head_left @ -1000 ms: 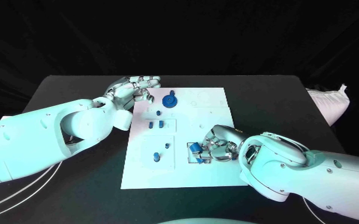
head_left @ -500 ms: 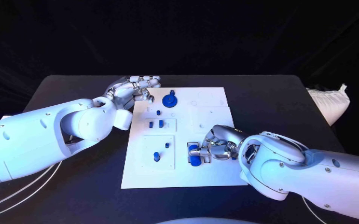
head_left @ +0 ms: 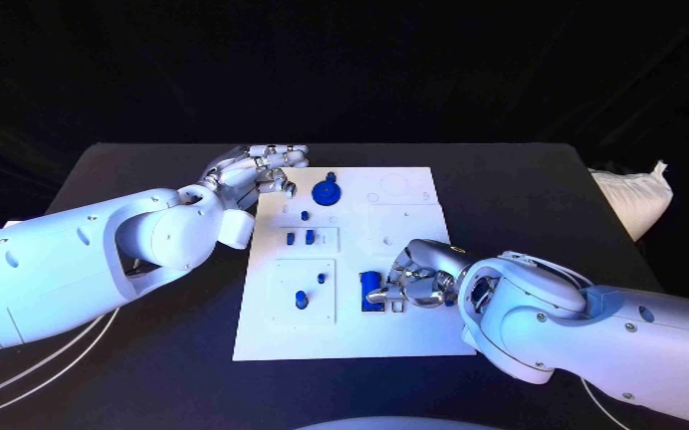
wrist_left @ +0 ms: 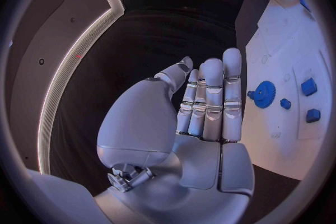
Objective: Assemble the parts on the task board
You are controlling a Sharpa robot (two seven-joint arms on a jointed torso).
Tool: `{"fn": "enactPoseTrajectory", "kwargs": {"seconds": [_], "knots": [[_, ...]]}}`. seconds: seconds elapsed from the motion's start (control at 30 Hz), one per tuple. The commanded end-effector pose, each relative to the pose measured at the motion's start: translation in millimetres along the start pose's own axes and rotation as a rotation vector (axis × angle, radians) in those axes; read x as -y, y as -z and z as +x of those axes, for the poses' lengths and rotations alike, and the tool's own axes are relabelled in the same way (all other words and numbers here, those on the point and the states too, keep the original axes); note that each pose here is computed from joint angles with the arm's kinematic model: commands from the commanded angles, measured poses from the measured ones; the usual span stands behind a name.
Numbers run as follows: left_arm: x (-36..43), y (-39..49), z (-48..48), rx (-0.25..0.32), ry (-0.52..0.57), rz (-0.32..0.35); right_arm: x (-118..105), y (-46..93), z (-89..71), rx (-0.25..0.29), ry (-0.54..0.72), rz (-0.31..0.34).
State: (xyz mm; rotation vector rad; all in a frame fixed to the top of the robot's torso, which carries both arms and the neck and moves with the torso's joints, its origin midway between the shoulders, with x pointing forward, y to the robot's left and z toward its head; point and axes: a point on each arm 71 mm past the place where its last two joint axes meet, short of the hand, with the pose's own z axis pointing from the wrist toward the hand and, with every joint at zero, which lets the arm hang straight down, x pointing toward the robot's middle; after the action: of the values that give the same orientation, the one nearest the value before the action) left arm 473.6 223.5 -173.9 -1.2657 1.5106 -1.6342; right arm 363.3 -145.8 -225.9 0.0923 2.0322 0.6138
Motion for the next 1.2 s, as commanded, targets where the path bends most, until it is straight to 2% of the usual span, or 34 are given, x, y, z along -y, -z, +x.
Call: {"fn": "enactPoseTrajectory", "kwargs": {"seconds": [0.03,0.53,0.77,1.03,1.2], "knots": [[0.5,0.0,2.8,-0.024,0.004,0.005,-2.3,0.2,1.9,-0.019,0.033,-0.019],[0.4,-0.2,3.3,-0.025,0.004,0.005,-1.3,-7.3,0.5,0.015,0.06,-0.008],[0.3,-0.5,3.4,-0.026,0.004,0.005,0.6,-9.1,0.6,0.013,0.061,0.0],[0.3,-0.4,2.5,-0.024,0.004,0.005,6.0,-2.7,-1.4,0.009,0.039,-0.004],[0.3,-0.3,1.6,-0.022,0.004,0.004,10.6,8.7,-7.1,0.035,-0.025,-0.046]]}}
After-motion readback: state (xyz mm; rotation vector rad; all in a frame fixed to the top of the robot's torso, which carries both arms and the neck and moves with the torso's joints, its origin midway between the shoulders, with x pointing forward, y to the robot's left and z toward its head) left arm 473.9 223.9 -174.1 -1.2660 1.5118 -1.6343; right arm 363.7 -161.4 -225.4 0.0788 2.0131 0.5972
